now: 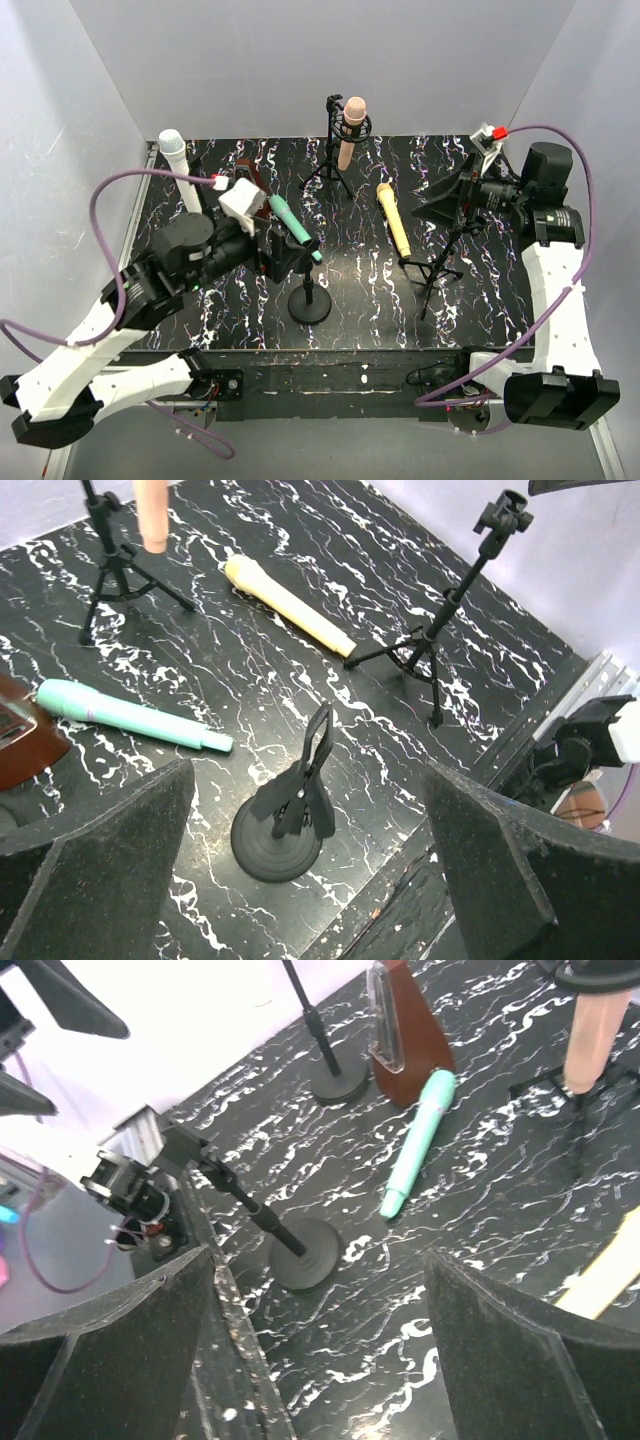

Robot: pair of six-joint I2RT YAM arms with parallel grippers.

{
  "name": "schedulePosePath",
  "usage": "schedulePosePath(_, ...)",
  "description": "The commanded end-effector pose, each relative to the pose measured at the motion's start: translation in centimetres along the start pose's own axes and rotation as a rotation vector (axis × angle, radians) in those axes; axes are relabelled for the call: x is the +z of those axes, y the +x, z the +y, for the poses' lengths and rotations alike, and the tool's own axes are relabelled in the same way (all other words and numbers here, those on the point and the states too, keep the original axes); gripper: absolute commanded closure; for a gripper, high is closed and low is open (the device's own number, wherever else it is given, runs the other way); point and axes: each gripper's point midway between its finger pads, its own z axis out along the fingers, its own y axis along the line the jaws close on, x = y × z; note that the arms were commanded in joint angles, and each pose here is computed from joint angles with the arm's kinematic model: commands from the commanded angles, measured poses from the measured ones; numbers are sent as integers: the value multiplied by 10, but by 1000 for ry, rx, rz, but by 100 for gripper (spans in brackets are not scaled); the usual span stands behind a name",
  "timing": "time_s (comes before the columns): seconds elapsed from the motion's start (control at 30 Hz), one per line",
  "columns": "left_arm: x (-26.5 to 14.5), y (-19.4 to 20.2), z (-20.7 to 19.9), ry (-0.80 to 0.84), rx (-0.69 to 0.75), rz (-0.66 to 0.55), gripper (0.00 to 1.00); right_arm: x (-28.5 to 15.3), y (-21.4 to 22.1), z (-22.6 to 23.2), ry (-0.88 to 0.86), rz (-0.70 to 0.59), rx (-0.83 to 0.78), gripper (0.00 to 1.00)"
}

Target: Attach the microphones to the stand

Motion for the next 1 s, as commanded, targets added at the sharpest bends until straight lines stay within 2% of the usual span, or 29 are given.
schedulePosePath(0.0, -15, -4, 17, -87, -61, -93, 2, 3, -9, 1, 57, 70, -114, 8)
schedulePosePath(0.37, -32, 29, 31, -137, -125, -86, 2, 40, 23, -24, 177, 290, -183, 8)
schedulePosePath(0.7, -31, 37, 38, -171, -110, -73, 2, 72, 61, -54, 276, 409, -176, 8)
schedulePosePath(0.87, -30, 41, 40, -179, -107, -65, 2, 86, 73, -72, 350, 441, -184, 7)
schedulePosePath(0.97, -31, 44, 41, -182, -105, -63, 2, 94, 79, -89, 445, 411, -123, 7)
